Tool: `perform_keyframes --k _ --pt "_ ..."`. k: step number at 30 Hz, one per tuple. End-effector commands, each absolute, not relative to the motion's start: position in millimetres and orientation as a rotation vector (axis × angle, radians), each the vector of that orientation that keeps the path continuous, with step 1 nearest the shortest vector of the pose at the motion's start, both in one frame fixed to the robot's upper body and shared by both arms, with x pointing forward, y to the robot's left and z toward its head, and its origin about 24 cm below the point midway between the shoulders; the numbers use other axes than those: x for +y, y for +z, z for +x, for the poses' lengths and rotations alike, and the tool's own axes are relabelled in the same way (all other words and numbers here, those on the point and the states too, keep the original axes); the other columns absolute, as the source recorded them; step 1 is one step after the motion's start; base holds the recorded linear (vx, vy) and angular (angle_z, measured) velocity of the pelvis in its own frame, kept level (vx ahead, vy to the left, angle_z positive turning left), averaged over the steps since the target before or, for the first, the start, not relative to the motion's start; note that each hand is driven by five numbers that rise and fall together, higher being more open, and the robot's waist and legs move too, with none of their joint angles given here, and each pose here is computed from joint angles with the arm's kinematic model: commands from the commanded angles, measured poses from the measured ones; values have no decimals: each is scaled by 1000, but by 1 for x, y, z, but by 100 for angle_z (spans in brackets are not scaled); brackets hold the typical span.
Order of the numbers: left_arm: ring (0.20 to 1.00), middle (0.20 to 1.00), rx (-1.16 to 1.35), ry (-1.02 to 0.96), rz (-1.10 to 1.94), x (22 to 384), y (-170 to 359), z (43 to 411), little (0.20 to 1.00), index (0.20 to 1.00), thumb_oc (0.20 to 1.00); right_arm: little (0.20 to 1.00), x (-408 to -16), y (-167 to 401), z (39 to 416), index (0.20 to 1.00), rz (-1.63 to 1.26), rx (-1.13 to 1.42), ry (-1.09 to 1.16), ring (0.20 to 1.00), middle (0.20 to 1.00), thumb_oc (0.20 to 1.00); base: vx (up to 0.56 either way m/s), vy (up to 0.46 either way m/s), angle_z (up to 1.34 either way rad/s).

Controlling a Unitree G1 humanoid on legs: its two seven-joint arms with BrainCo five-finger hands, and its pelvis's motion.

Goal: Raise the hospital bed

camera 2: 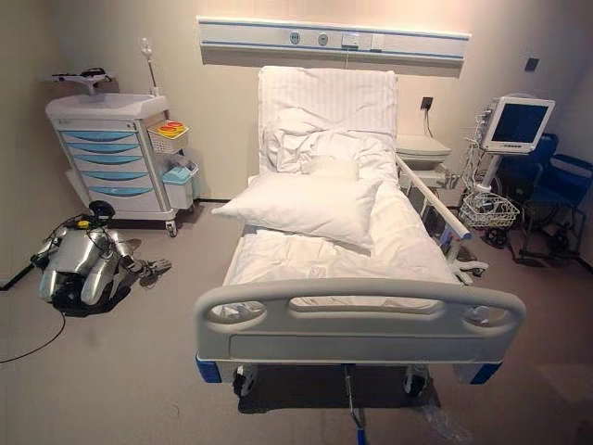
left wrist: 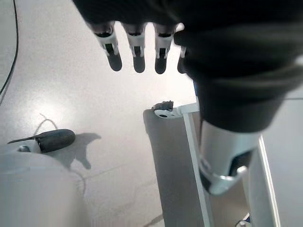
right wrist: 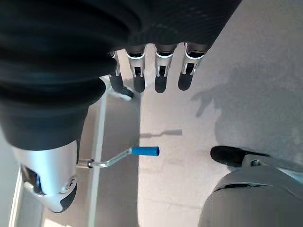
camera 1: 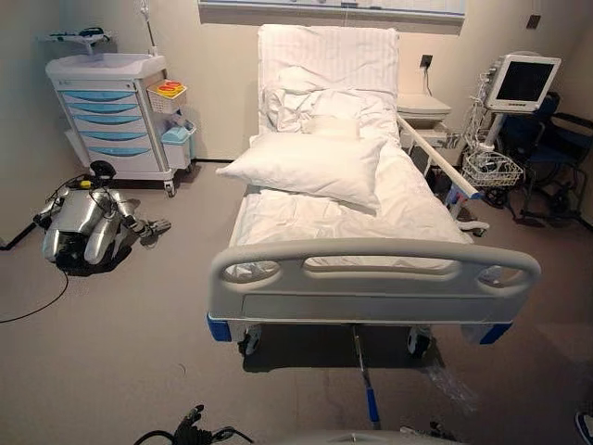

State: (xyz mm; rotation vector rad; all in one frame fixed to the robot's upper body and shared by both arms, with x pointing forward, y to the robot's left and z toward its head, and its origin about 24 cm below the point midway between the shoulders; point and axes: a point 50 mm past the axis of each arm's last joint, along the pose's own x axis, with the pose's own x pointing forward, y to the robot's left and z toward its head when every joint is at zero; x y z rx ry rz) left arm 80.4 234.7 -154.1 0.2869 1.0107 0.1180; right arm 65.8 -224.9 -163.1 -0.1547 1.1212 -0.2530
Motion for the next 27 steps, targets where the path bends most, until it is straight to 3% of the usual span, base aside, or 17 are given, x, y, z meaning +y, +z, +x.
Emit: perform_keyframes --k 1,7,11,15,16,17,18,19,20,27 --pt "1000 1000 886 42 303 217 -146 124 1000 1000 1000 1000 -234 -152 109 1000 -185 1000 -246 1000 1000 1000 -153 -46 74" --pt "1000 1000 887 82 285 220 -145 125 1000 1000 1000 1000 -235 -150 115 1000 -195 981 -244 1000 1000 1000 -7 0 0" --pt "1000 1000 789 111 259 222 -134 145 1000 1000 1000 1000 -239 -143 129 1000 -209 929 -247 1000 1000 1000 -105 -10 1" --pt "1000 1000 622 81 312 222 -110 182 1000 1000 1000 1000 -242 -124 168 1000 -229 784 -244 1000 1000 1000 -186 -1 2" --pt "1000 1000 493 46 322 219 -90 206 1000 1000 1000 1000 -245 -109 191 1000 -230 687 -248 1000 1000 1000 -118 5 1" --pt "1000 1000 493 46 322 219 -89 206 1000 1000 1000 1000 -244 -109 191 1000 -230 686 -248 1000 1000 1000 -301 7 -3" --pt "1000 1000 357 36 340 218 -63 232 1000 1000 1000 1000 -244 -85 222 1000 -239 549 -238 1000 1000 1000 -185 3 -6" --pt "1000 1000 357 36 340 218 -63 232 1000 1000 1000 1000 -244 -85 222 1000 -239 549 -238 1000 1000 1000 -328 -15 -6" --pt "1000 1000 173 20 278 214 -26 255 1000 1000 1000 1000 -234 -55 252 1000 -248 380 -193 1000 1000 1000 -219 -13 -1" --pt "1000 1000 -294 -110 259 192 82 283 1000 1000 1000 1000 -216 37 309 1000 -240 -42 -151 1000 1000 1000 -163 -5 -4"
